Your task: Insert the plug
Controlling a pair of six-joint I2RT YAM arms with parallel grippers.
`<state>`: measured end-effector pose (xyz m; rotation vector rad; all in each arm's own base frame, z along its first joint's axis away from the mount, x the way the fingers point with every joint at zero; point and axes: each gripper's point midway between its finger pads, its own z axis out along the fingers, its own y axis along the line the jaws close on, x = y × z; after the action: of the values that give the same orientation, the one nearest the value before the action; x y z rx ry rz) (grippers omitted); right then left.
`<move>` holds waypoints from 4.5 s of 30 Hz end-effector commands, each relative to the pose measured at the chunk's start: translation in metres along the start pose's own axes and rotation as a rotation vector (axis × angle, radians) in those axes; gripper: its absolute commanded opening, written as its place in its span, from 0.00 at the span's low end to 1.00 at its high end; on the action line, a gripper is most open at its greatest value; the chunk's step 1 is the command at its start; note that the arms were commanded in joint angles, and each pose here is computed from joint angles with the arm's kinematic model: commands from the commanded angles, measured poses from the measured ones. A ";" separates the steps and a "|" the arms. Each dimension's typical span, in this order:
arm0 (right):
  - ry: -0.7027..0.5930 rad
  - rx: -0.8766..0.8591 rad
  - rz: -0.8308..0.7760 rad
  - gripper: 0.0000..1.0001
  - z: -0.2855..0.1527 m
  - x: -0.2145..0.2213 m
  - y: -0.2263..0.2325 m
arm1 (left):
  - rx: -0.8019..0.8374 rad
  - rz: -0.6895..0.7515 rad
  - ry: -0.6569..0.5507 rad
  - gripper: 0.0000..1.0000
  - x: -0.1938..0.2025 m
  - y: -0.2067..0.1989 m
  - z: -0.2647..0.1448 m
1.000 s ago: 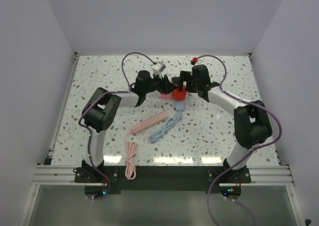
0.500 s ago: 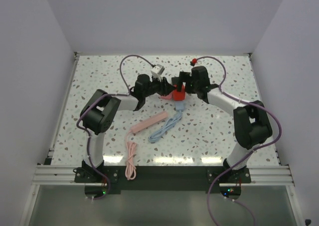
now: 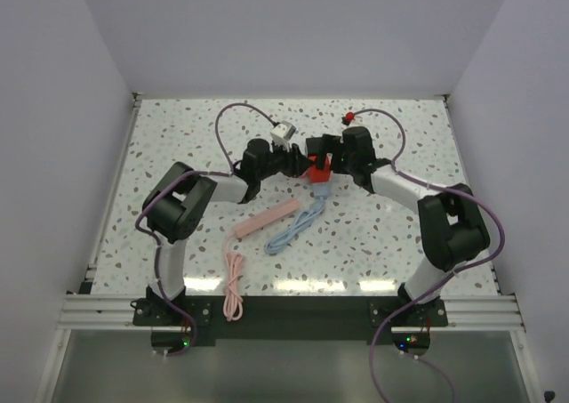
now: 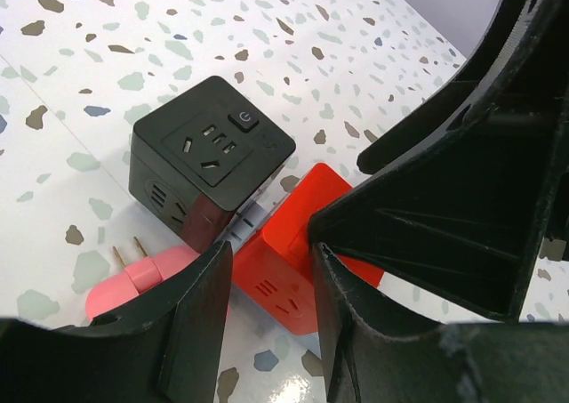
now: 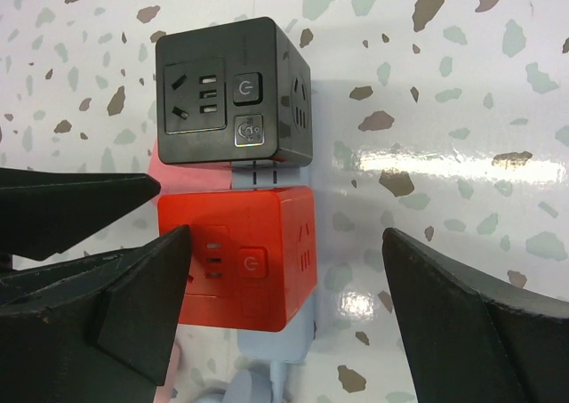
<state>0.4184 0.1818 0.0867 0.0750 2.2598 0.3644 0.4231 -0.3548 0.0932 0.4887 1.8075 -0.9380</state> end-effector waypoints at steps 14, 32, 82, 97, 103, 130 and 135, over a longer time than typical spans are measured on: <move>0.389 0.180 -0.152 0.92 -0.021 0.093 -0.051 | -0.054 -0.020 0.254 0.50 0.089 0.015 -0.006; 0.232 0.031 -0.221 0.99 -0.027 0.011 -0.004 | -0.176 0.174 -0.067 0.98 -0.037 -0.007 -0.073; 0.171 0.066 -0.142 0.99 0.035 0.051 0.088 | -0.636 0.139 -0.258 1.00 -0.091 0.085 -0.210; 0.102 0.111 -0.078 0.99 0.068 0.041 0.094 | -0.621 0.140 -0.261 1.00 -0.090 0.083 -0.209; 0.059 0.159 -0.071 0.99 0.082 0.031 0.091 | -0.613 0.141 -0.269 1.00 -0.091 0.080 -0.211; -0.052 0.017 -0.289 0.26 0.049 0.003 0.100 | -0.487 0.139 -0.247 1.00 -0.089 0.060 -0.200; -0.138 -0.135 -0.404 0.30 0.001 -0.017 0.115 | -0.380 0.112 -0.251 1.00 -0.096 0.042 -0.194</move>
<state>0.4121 0.2714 0.0486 -0.2895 2.2960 0.1455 0.3794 -0.1582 0.1710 0.1895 1.7409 -0.4344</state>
